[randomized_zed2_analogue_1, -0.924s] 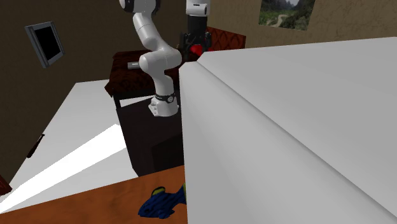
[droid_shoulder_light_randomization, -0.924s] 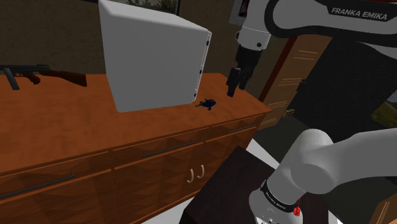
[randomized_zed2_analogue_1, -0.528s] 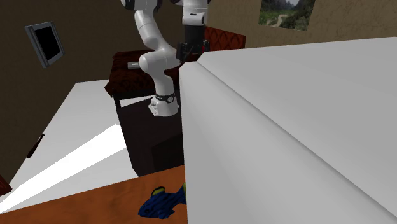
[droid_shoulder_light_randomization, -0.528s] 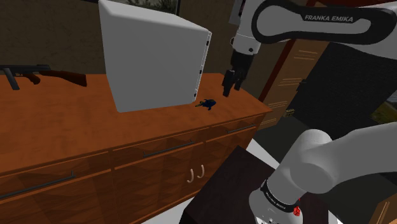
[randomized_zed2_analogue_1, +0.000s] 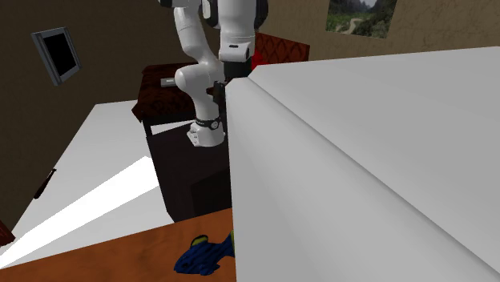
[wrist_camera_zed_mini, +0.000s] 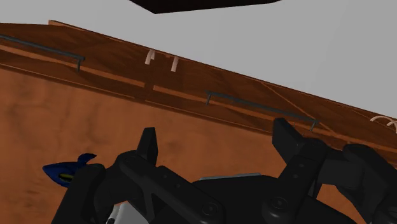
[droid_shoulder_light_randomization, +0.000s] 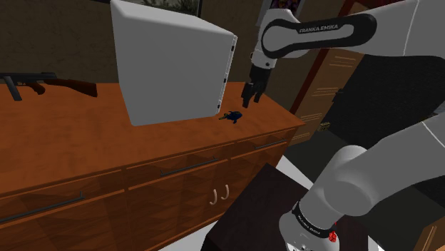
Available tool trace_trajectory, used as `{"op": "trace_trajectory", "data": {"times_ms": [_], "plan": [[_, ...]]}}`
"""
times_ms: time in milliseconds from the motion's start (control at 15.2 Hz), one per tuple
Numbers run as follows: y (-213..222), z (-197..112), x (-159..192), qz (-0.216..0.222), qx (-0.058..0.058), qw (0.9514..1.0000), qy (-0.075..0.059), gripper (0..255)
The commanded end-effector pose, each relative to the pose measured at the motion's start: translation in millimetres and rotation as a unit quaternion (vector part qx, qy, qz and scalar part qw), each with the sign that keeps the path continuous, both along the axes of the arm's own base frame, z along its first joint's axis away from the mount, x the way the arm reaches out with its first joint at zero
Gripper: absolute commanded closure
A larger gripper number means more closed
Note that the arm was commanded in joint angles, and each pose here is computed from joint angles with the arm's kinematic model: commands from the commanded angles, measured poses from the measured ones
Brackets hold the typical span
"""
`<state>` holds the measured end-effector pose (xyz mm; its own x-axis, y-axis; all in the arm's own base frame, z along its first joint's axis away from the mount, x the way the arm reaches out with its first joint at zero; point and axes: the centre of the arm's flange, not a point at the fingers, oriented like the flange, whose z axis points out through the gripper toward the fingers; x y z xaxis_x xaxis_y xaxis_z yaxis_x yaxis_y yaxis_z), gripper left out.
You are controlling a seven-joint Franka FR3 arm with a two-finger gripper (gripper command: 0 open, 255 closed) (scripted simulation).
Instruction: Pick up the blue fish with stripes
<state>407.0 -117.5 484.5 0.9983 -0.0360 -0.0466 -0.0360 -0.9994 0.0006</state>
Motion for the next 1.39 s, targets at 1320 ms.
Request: {"op": "trace_trajectory", "data": {"times_ms": [1320], "plan": [[-202.5,-153.3,159.6,-0.009,0.043,0.9990,0.005,0]]}}
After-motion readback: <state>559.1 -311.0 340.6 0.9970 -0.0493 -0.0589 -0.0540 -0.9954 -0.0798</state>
